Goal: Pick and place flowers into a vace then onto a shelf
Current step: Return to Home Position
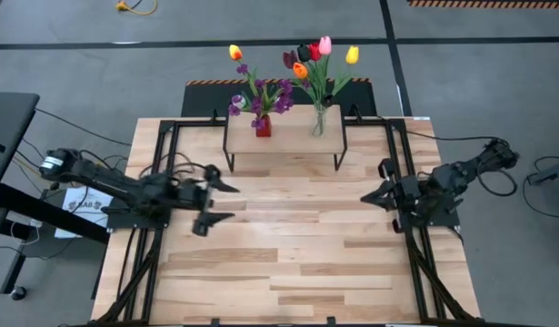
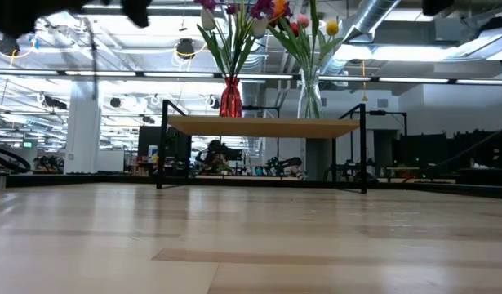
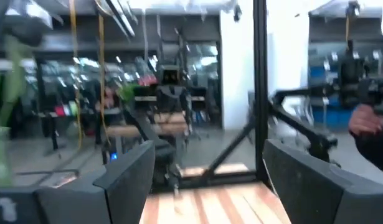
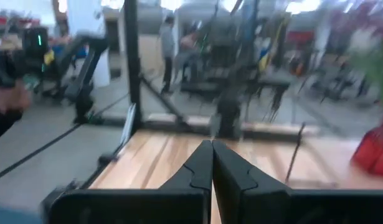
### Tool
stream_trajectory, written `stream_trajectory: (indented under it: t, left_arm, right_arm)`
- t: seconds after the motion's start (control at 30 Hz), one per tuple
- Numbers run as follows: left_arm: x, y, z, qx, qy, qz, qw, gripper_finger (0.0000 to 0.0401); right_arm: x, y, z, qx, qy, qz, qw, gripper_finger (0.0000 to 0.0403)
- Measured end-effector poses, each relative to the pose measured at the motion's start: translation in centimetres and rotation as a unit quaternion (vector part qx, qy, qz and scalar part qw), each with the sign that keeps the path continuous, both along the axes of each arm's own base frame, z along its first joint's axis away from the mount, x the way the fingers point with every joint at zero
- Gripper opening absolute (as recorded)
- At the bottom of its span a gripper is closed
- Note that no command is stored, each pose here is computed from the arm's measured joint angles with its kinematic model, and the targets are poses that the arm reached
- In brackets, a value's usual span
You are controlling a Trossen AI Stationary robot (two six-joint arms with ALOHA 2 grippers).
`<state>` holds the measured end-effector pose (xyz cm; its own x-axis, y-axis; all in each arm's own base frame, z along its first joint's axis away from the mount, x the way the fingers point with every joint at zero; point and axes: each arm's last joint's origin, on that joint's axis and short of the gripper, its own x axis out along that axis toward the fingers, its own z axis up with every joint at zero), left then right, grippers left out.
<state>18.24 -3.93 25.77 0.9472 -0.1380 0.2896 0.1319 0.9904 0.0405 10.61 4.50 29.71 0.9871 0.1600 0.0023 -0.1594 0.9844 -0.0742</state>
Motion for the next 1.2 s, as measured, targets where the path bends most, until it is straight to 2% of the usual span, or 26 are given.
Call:
stream_trajectory:
  t: [0.17,0.37,0.53,0.63,0.93,1.07,1.2]
  left_arm:
    - [-3.3,1.0,-1.8,-0.012,-0.016,0.014,1.000,0.0291]
    - [-4.9,1.5,-4.6,-0.025,0.050,-0.006,0.998,0.0291]
    - [-5.8,1.6,-7.3,-0.037,0.069,-0.020,0.997,0.0291]
    - [-5.9,1.6,-7.6,-0.038,0.086,-0.017,0.995,0.0291]
    - [-6.4,1.0,-6.8,0.009,0.040,-0.024,0.999,0.0291]
    - [-6.7,1.0,-7.0,0.011,0.052,-0.002,0.999,0.0291]
    - [-7.1,1.4,-7.6,0.005,0.082,0.049,0.995,0.0291]
  right_arm:
    - [0.2,-0.7,0.9,-0.011,-0.045,-0.029,0.999,0.0000]
    - [0.5,-1.0,-1.2,-0.002,0.048,-0.032,0.998,0.0000]
    - [1.2,-0.6,-4.5,-0.011,0.081,-0.013,0.997,0.0000]
    - [1.3,-0.5,-6.2,-0.008,0.047,-0.001,0.999,0.0000]
    - [0.2,-0.9,-11.6,0.029,0.019,0.010,0.999,0.0000]
    - [-0.7,-1.1,-12.5,0.041,0.049,0.004,0.998,0.0000]
    - [-1.9,-1.4,-12.3,0.033,0.035,-0.015,0.999,0.0000]
